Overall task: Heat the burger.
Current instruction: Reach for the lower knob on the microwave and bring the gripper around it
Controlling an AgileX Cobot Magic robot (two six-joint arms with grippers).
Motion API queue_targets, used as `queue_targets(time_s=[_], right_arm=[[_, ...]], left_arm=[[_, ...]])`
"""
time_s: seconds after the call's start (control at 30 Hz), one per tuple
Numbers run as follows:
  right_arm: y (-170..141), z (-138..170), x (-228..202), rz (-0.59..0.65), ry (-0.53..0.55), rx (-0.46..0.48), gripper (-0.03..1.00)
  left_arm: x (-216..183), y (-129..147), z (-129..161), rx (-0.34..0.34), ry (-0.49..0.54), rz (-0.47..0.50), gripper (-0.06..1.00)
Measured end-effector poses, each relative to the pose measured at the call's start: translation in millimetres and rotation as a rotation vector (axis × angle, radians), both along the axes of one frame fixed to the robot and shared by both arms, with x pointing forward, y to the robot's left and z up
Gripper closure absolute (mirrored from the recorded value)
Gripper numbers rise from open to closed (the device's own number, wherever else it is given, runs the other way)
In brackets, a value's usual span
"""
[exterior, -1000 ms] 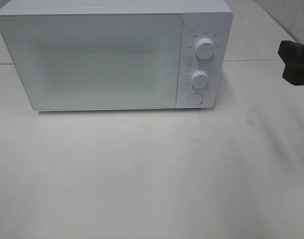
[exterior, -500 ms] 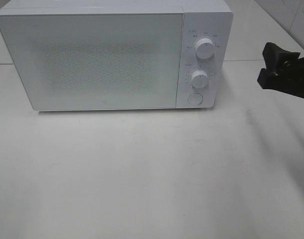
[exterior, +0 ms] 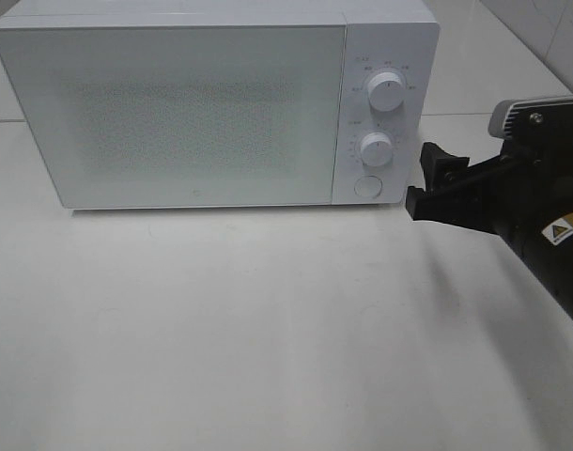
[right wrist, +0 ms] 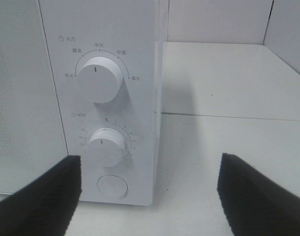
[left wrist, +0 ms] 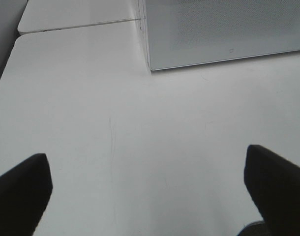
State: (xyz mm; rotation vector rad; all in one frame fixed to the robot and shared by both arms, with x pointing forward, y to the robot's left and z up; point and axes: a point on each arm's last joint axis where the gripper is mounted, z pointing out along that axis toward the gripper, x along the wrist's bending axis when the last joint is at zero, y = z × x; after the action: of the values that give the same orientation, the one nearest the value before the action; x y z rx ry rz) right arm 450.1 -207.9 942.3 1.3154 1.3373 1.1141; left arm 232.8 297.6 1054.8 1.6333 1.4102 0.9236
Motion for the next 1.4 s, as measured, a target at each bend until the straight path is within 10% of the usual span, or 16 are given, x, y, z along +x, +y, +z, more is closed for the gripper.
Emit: queue_targets(time_s=[0.5, 1.4], right_arm=[[50.9, -12.3, 17.2, 0.003, 0.045, -0.188, 0.21], [87.3, -39.5, 70.2, -0.193, 0.066, 0.048, 0.21]], left_arm=[[0.0, 0.0, 0.0, -0.001, 0.000, 0.000, -0.04], [0.0, 0.0, 0.0, -0.001, 0.000, 0.000, -0.04]])
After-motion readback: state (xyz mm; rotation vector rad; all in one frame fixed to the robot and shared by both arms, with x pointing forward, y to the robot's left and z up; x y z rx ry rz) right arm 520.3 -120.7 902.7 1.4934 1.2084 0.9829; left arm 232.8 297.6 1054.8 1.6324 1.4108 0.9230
